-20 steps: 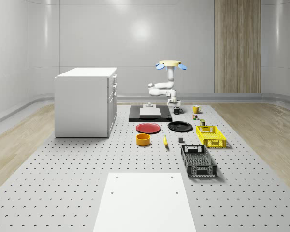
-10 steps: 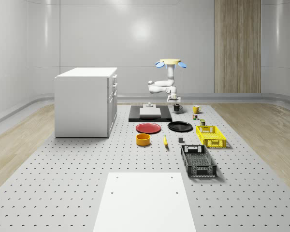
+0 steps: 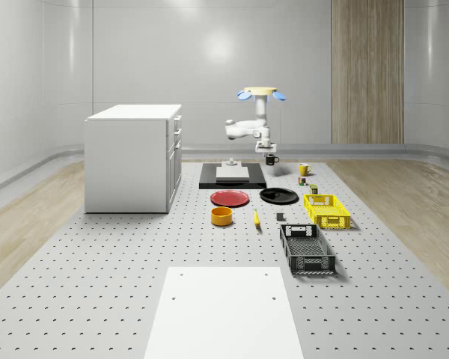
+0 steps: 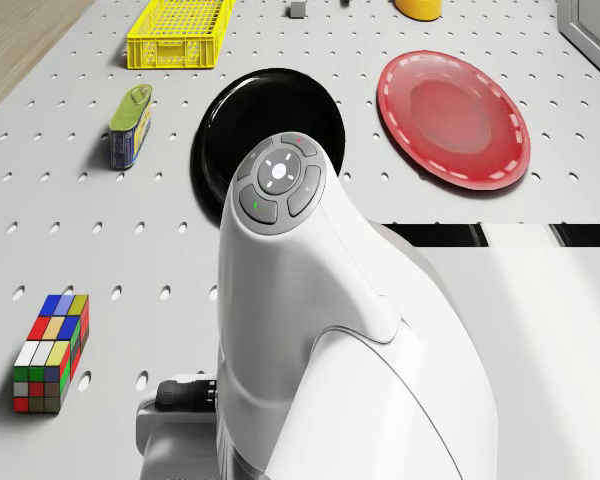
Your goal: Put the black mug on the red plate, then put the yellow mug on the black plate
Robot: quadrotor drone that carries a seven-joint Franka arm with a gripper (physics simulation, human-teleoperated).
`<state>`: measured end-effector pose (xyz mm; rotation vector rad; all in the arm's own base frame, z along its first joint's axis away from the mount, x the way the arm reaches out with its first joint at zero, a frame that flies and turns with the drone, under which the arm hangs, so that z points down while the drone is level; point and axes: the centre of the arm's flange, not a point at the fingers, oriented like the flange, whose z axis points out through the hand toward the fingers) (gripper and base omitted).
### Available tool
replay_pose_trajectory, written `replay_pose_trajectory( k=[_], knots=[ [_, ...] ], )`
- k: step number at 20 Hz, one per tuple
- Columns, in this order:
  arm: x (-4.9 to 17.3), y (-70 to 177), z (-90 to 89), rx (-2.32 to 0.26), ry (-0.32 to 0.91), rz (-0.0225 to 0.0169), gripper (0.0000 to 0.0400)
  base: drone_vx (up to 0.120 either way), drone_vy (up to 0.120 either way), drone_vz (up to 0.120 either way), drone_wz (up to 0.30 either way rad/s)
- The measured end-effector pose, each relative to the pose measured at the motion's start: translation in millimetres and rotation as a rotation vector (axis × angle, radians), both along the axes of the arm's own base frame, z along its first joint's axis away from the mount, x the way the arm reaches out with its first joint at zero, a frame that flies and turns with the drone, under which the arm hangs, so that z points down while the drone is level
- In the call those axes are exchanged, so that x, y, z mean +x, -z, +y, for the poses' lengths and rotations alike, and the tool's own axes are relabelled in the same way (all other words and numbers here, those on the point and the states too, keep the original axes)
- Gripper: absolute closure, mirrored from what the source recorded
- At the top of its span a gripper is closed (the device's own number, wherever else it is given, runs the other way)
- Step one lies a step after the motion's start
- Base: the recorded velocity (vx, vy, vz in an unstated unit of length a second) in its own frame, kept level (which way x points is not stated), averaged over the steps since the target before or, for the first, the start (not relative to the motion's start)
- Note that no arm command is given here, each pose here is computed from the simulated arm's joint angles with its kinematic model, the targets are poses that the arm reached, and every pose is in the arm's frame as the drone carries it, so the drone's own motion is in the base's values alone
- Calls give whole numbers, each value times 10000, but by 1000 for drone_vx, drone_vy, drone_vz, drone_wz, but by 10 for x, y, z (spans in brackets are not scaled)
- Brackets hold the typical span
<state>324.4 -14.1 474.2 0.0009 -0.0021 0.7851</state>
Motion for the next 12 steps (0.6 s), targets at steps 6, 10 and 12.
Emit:
replay_pose_trajectory(
  k=[6, 10, 12],
  knots=[
    [0, 19, 0, 0, 0, 0, 290, 120, -120, 0, 0],
    [0, 23, 0, 0, 0, 0, 290, 120, -120, 0, 0],
    [0, 24, 0, 0, 0, 0, 290, 120, -120, 0, 0]
  ],
)
